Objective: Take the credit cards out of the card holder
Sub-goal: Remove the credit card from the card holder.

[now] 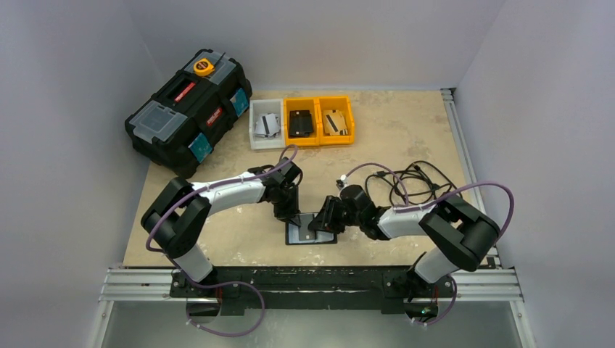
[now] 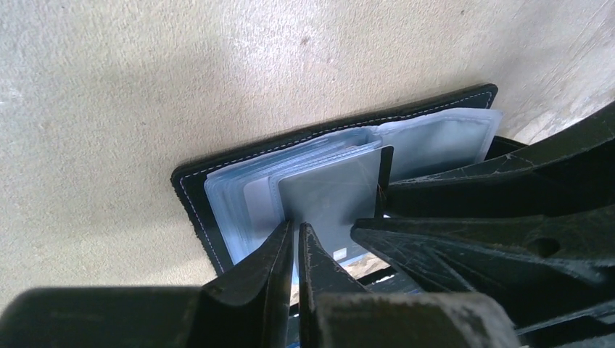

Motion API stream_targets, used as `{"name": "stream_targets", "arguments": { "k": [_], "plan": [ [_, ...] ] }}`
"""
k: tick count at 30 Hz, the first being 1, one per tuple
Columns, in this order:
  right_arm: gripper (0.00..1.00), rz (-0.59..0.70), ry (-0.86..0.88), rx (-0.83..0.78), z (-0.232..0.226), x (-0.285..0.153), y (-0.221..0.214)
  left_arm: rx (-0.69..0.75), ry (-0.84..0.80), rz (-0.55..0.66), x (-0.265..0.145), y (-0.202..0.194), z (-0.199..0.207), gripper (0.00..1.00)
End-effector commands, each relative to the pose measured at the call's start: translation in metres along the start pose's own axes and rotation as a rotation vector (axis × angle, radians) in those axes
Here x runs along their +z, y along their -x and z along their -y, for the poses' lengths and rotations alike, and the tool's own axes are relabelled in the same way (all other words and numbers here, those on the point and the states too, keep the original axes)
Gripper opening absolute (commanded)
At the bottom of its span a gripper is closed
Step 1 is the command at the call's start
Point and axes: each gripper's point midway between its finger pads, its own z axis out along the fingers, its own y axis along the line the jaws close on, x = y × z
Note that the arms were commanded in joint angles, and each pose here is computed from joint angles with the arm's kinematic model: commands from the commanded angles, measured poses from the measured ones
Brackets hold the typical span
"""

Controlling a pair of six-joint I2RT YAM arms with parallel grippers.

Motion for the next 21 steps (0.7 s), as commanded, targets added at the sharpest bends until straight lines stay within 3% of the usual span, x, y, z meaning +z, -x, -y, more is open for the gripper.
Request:
{"name": "stream_targets", "arguments": {
  "k": [1,9,21],
  "plan": [
    [0.29,-0.023,0.074,0.05,0.006,-0.005,-0.006,-0.026,0.087,-0.019,0.013,-0.01,-0.025,0.06],
    [0.23,-0.005,0.219,0.135,-0.004,-0.014,-0.002,-0.036,0.099,-0.019,0.013,-0.012,-0.029,0.01],
    [0.13,-0.001,0.288,0.169,-0.009,-0.017,0.0,-0.038,0.106,-0.018,0.011,-0.014,-0.032,0.0]
  ]
}}
